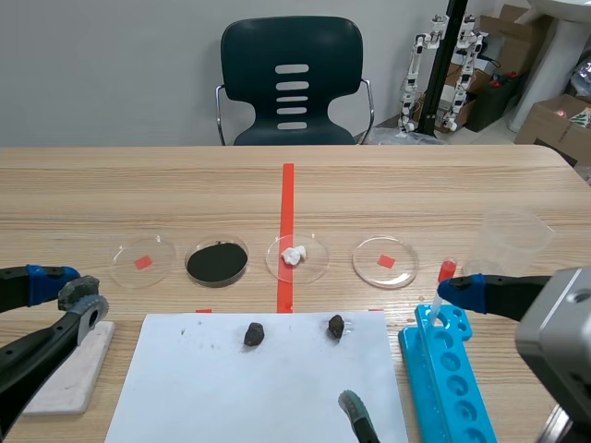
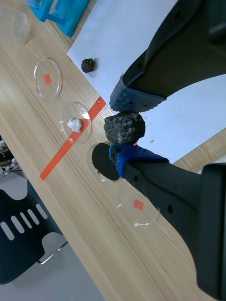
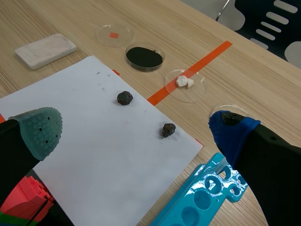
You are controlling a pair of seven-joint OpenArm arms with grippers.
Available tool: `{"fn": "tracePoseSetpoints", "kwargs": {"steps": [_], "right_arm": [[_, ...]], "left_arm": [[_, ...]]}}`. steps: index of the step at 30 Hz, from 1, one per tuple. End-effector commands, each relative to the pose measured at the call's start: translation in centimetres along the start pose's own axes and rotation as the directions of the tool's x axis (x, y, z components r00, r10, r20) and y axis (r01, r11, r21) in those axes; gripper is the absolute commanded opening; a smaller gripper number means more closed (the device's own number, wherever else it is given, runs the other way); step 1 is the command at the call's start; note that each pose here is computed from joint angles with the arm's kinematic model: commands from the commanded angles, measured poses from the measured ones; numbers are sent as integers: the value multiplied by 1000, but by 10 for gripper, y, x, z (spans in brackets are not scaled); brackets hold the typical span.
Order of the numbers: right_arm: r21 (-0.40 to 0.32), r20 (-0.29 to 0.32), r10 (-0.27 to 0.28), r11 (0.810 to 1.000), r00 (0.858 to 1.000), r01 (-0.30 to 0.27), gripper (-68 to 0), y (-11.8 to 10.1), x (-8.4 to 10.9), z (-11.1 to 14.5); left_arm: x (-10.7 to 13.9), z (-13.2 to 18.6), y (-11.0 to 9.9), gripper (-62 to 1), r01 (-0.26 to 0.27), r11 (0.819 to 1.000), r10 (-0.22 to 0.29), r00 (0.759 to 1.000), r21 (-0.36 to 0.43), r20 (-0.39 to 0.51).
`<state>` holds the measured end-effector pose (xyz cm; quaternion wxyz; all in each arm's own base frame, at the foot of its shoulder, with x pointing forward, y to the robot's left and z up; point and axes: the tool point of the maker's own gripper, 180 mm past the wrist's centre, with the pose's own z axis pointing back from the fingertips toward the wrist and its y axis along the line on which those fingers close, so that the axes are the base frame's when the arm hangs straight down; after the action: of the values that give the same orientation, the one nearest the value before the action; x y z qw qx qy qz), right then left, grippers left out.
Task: Rub the mineral on the streak plate
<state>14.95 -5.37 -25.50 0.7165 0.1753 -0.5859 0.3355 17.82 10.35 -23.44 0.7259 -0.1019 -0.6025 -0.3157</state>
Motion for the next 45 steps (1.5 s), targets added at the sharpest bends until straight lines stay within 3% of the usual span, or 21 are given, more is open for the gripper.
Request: {"fn": "tracePoseSetpoints", "kwargs": {"steps": [1,33,35,40,45], "right_arm": [[-10,36,4,1000,999,-4,4,-3,11,-1],[-10,36,4,1000,999,-4,4,-3,11,-1],[-10,36,4,1000,999,-4,4,-3,11,-1],[-10,36,4,1000,999,-4,4,-3,11,-1],[-10,36,4,1000,999,-4,4,-3,11,-1]], "left_arm": [[8,-1,0,-509,-15,1000,14,999,9,32],[6,-1,0,-509,-17,1000,17,1000,10,23],[0,-1,1,-509,-42,999,43,999,17,-11],[-20,-7,9,-509,-157,986,163,979,56,-124],[-50,-18,17,-509,-255,961,277,905,110,-322]]}}
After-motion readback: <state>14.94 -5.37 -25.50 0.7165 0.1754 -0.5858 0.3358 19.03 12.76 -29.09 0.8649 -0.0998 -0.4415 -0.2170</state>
